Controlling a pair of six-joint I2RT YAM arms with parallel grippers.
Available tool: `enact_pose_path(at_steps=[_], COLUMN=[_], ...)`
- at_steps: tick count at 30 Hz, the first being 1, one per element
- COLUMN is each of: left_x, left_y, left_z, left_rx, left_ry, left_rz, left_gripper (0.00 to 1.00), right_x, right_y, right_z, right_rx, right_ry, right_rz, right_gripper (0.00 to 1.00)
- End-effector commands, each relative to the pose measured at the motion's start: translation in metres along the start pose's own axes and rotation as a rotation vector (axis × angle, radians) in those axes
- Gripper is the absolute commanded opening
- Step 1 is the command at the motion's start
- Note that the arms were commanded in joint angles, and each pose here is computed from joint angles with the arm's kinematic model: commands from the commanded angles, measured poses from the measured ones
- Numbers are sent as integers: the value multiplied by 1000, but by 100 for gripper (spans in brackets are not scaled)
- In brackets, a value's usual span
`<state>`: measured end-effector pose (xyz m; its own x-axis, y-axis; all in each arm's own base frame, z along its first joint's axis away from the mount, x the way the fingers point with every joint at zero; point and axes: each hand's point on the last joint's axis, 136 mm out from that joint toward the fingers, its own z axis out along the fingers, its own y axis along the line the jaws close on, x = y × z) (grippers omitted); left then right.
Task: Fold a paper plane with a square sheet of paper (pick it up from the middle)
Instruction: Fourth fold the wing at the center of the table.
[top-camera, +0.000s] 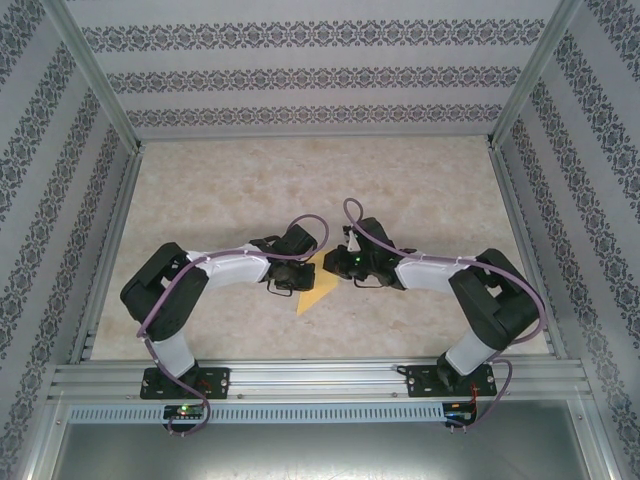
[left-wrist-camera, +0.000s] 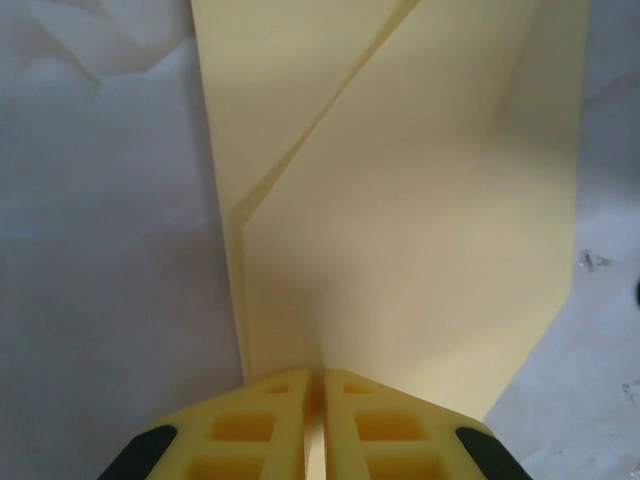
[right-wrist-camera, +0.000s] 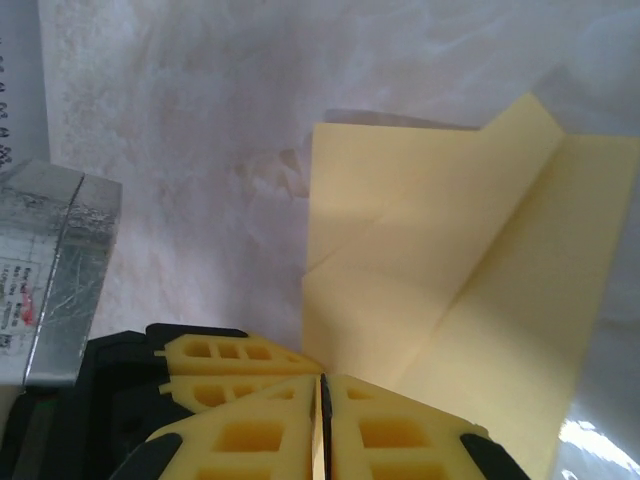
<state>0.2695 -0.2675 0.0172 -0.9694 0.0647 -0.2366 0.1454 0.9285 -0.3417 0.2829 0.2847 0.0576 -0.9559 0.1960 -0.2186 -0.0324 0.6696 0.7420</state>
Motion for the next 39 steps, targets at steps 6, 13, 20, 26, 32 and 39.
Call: enact_pose_path(at_steps=[6, 13, 20, 26, 32, 39], left_x=[6, 8, 16, 8, 14, 44], left_y=[6, 4, -19, -42, -38, -19], left_z=[8, 3, -20, -39, -15, 3], left_rx=[11, 24, 155, 262, 258, 215], left_ry=[12, 13, 23, -15, 39, 143], left_rz=[-17, -7, 37, 66, 2, -58], left_gripper=[13, 14, 18, 19, 14, 9], right_x=[-9, -4, 2, 6, 6, 7], right_y=[-7, -36, -52, -49, -48, -49], right_z=[29, 42, 37, 41, 39, 39], right_rx=[-20, 77, 161, 148, 142, 142], right_ry=[-6, 29, 43, 51, 47, 49], right_rz=[36, 59, 38, 36, 35, 36], right_gripper=[8, 7, 7, 7, 7, 7])
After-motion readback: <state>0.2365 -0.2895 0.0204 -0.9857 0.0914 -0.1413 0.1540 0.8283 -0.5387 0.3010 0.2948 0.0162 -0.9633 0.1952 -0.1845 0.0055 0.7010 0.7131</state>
